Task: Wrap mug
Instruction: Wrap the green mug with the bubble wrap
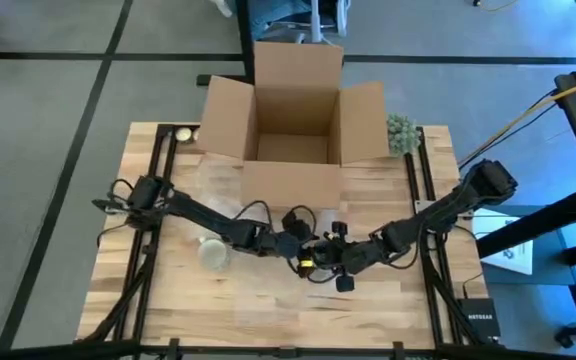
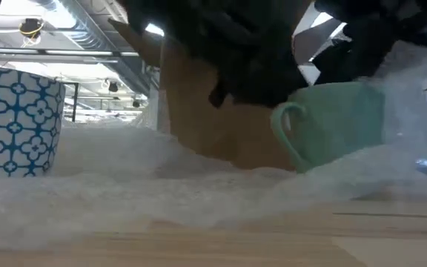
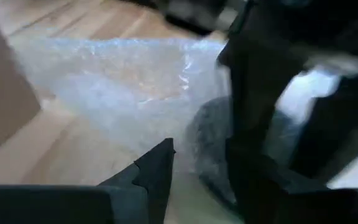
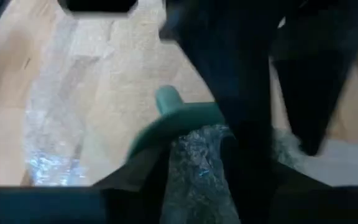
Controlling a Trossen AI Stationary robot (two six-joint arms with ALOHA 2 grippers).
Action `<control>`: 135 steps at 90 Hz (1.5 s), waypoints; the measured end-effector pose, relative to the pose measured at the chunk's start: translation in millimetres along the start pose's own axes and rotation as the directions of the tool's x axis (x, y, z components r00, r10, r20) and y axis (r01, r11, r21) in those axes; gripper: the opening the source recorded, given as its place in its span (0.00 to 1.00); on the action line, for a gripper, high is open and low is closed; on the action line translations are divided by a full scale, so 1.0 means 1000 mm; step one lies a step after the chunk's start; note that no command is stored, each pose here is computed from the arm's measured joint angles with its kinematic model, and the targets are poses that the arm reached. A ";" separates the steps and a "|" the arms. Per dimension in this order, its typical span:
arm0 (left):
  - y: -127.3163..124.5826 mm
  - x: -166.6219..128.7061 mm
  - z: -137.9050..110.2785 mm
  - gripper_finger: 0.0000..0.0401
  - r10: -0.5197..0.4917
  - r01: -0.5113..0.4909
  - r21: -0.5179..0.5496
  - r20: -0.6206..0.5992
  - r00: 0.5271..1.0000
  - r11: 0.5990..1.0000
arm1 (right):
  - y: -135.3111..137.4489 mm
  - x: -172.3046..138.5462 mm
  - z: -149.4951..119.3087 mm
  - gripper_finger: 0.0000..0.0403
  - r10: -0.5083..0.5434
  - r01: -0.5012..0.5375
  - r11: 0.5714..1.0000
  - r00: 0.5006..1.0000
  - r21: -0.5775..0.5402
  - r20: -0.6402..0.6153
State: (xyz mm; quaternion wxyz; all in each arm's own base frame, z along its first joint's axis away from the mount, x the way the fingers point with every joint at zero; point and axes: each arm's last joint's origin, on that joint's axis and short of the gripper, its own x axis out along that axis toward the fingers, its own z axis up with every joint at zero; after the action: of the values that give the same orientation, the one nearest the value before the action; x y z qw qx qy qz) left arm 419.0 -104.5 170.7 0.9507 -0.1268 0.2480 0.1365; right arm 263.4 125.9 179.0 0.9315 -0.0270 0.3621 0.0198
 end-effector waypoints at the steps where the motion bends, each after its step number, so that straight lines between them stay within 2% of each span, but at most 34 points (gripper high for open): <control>1: 0.000 0.000 -0.001 0.33 0.003 -0.003 -0.003 -0.006 1.000 1.000 | 0.000 0.000 0.000 0.37 0.001 -0.001 1.000 1.000 -0.005 0.002; 21: -0.001 -0.001 -0.005 0.33 0.013 -0.013 -0.002 -0.028 1.000 1.000 | 0.002 -0.007 0.016 0.37 0.010 -0.011 0.999 1.000 -0.051 -0.022; 44: -0.003 -0.002 -0.008 0.33 0.009 -0.009 0.002 -0.037 0.999 1.000 | 0.004 -0.044 0.048 0.37 -0.048 0.021 0.993 0.967 -0.113 -0.250; 58: -0.004 -0.002 -0.008 0.33 0.006 -0.006 -0.001 -0.036 0.999 1.000 | 0.010 -0.072 0.039 0.37 -0.126 0.097 0.990 0.934 -0.102 -0.334; 71: -0.004 -0.001 -0.007 0.33 -0.004 0.004 -0.005 -0.021 1.000 1.000 | 0.012 -0.080 0.007 0.37 -0.184 0.176 0.983 0.921 -0.052 -0.345; 82: -0.005 -0.001 -0.006 0.33 -0.016 0.016 -0.010 -0.001 1.000 1.000 | 0.014 -0.072 -0.009 0.37 -0.170 0.179 0.984 0.942 0.008 -0.289; 97: -0.006 -0.001 -0.005 0.33 -0.019 0.020 -0.018 0.005 1.000 1.000 | 0.020 -0.064 0.001 0.37 -0.129 0.133 0.991 0.981 0.018 -0.144; 111: -0.006 -0.001 -0.005 0.33 -0.021 0.021 -0.022 0.008 1.000 1.000 | 0.022 -0.061 0.014 0.37 -0.100 0.100 0.995 0.995 0.008 -0.025; 120: -0.006 -0.001 -0.005 0.33 -0.021 0.021 -0.022 0.009 1.000 1.000 | 0.019 -0.051 0.015 0.37 -0.072 0.073 0.997 0.996 0.019 -0.053; 135: -0.006 -0.002 -0.004 0.33 -0.030 0.030 -0.022 0.004 1.000 0.999 | 0.011 -0.030 0.009 0.37 -0.100 0.103 0.995 0.985 0.017 -0.140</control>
State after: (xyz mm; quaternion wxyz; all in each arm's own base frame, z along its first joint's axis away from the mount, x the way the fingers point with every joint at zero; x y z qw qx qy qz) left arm 417.8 -111.6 169.6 0.9516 -0.1410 0.2429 0.1252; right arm 246.6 136.8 205.8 0.9041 -0.0353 0.4246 -0.0341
